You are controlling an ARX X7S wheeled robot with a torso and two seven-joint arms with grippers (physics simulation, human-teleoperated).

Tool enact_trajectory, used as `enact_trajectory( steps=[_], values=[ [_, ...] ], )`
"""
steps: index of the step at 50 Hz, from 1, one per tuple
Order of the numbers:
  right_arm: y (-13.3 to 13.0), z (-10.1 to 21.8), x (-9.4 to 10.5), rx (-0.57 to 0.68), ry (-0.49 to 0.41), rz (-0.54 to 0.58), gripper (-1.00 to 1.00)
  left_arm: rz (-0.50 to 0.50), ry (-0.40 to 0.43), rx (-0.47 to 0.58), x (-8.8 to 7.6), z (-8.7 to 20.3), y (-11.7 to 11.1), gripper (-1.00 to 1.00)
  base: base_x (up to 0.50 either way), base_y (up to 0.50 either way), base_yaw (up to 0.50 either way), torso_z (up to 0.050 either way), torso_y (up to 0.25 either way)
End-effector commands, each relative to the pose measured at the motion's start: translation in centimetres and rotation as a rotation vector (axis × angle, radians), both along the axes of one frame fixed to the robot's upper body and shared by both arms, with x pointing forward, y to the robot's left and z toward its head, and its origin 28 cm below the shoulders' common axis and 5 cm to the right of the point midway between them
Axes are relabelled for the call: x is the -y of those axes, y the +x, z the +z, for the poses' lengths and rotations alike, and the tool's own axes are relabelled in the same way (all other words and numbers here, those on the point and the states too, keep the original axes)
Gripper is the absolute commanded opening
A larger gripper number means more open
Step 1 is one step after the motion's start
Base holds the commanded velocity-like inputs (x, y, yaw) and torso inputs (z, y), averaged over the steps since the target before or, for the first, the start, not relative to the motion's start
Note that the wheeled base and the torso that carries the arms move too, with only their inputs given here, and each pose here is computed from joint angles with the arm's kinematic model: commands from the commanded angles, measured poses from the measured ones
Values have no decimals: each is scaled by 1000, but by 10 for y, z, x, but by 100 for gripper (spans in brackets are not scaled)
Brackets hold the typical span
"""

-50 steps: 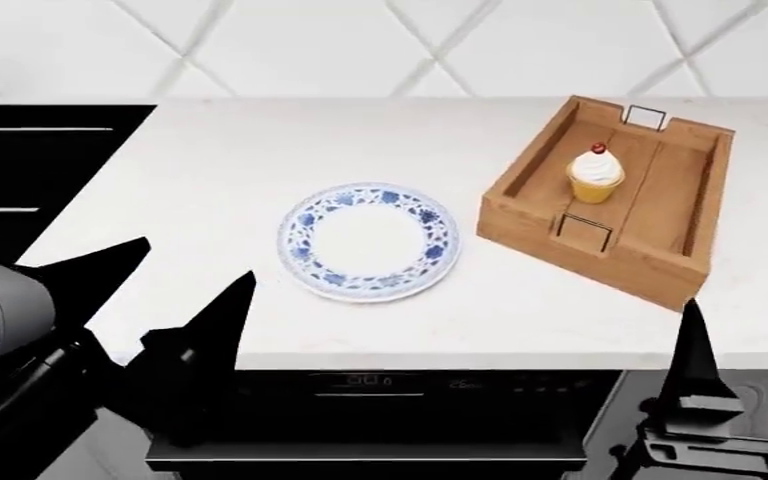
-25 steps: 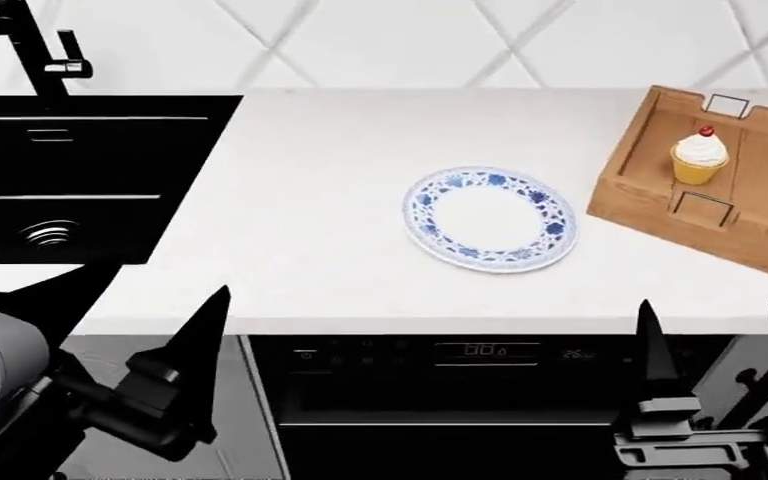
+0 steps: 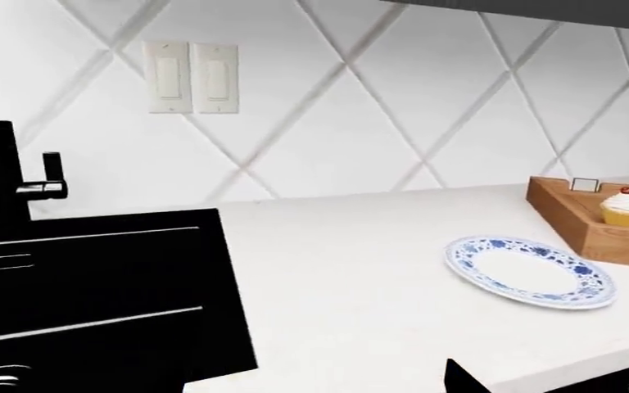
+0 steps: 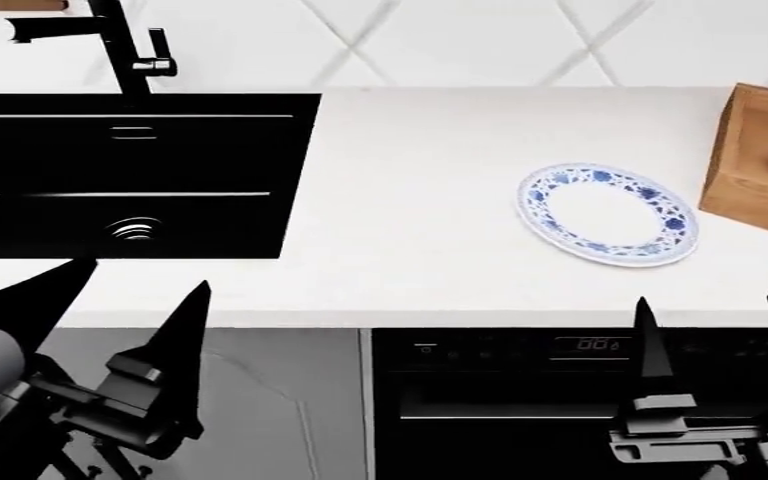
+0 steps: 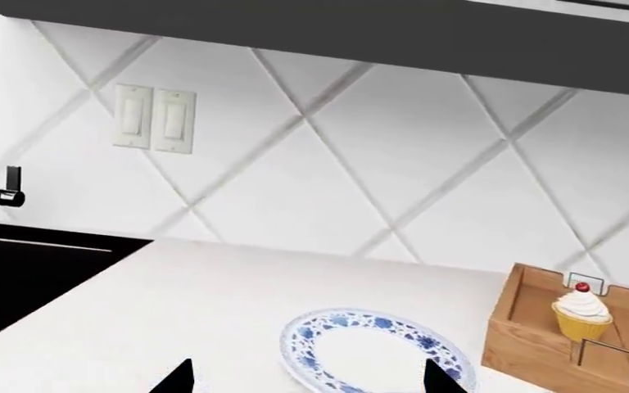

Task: Move the dessert items from the plate to the tray.

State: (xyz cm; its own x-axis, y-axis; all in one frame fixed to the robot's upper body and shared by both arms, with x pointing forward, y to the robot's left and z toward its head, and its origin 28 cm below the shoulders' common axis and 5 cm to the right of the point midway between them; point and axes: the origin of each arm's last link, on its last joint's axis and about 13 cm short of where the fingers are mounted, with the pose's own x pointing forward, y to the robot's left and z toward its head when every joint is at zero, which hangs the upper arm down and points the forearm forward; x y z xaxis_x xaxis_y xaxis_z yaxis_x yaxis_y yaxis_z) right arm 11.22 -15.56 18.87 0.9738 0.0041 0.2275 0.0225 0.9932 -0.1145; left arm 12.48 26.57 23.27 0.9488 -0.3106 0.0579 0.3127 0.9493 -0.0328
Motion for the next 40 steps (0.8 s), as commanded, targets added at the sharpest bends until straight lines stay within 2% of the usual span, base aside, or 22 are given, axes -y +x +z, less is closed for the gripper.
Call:
enact_trajectory(
  steps=[1,40],
  values=[
    [0,0,-1,2,-5,5,100,6,-3,1,-1,-1,-1,100,0,500,0,0,0],
    [1,0,-3,1,-9,13,100,123,-2,87,-1,-5,-7,100,0,500,0,0,0]
  ],
)
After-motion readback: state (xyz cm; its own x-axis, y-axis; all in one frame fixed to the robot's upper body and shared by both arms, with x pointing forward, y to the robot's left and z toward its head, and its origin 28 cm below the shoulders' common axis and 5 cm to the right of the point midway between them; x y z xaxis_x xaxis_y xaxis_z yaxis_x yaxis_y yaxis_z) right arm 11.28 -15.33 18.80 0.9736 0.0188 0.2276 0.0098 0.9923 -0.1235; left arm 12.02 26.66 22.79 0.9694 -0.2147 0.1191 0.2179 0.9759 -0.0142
